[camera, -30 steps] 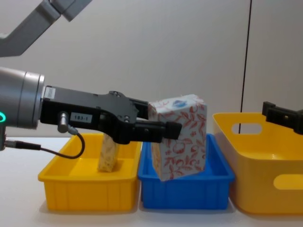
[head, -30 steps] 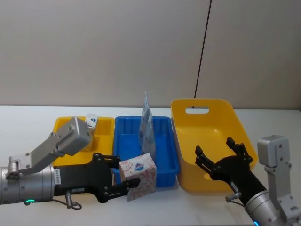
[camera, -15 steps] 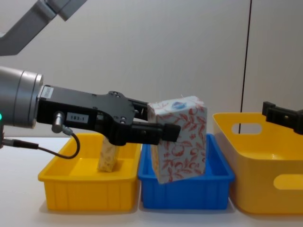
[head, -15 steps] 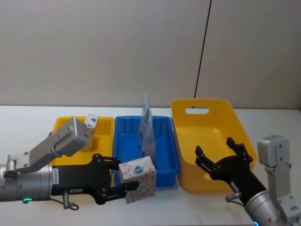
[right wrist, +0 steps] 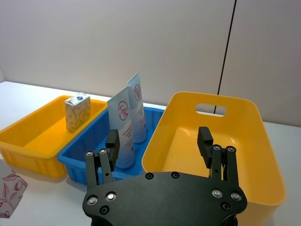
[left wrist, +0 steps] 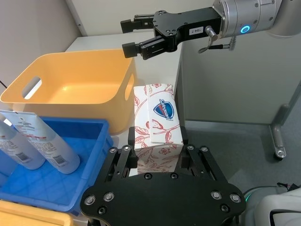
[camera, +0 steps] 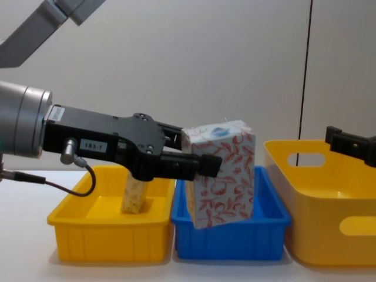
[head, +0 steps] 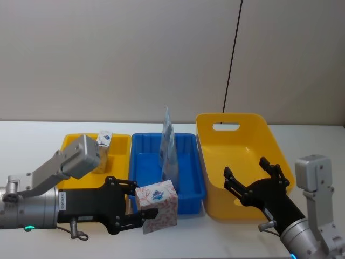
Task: Bimanual collaborative sorting of washing and personal care products
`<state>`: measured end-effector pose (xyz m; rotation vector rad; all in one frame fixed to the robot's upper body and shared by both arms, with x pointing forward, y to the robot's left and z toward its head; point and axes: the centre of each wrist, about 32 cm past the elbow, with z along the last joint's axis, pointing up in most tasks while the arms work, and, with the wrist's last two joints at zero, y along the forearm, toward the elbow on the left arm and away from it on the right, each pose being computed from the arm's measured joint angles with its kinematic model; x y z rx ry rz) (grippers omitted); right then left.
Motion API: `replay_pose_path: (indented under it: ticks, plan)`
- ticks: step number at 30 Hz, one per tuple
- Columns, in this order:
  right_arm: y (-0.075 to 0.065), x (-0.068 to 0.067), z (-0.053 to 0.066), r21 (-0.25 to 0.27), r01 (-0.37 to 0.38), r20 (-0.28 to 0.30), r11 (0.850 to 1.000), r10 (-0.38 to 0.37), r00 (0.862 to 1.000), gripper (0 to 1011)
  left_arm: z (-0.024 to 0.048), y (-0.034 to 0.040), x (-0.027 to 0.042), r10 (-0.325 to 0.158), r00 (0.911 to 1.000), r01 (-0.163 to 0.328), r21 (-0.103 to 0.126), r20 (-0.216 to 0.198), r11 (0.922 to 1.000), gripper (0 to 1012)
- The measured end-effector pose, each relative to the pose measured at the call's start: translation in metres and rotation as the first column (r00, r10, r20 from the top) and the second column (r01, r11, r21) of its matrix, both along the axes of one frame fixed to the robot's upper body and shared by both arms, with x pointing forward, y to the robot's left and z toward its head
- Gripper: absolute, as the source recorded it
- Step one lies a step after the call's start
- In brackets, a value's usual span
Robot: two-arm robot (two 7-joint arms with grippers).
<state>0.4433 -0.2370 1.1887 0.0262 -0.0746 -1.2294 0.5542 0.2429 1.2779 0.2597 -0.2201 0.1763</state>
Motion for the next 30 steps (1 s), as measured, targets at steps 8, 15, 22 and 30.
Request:
replay_pose_path:
  ticks: [8,15,22,30]
  plan:
    - [-0.001,0.001,-0.001,-0.003,-0.024,0.016,1.0,0.024,1.0,1002,0.0004,0.0004,0.0006,-0.003,1.0,0.003,0.002,0.0,1.0,425]
    - [-0.008,0.008,0.0,-0.016,-0.093,0.046,0.996,0.094,0.995,1002,0.0006,0.0006,0.0009,-0.005,1.0,0.005,0.003,0.0,1.0,425]
    - [-0.017,0.019,0.003,-0.032,-0.18,0.066,0.983,0.182,0.981,1002,0.0005,0.0007,0.001,-0.005,1.0,0.005,0.003,0.0,1.0,425]
    - [-0.029,0.033,0.006,-0.049,-0.289,0.078,0.956,0.292,0.953,1002,0.0007,0.0009,0.0011,-0.006,1.0,0.006,0.004,0.0,1.0,425]
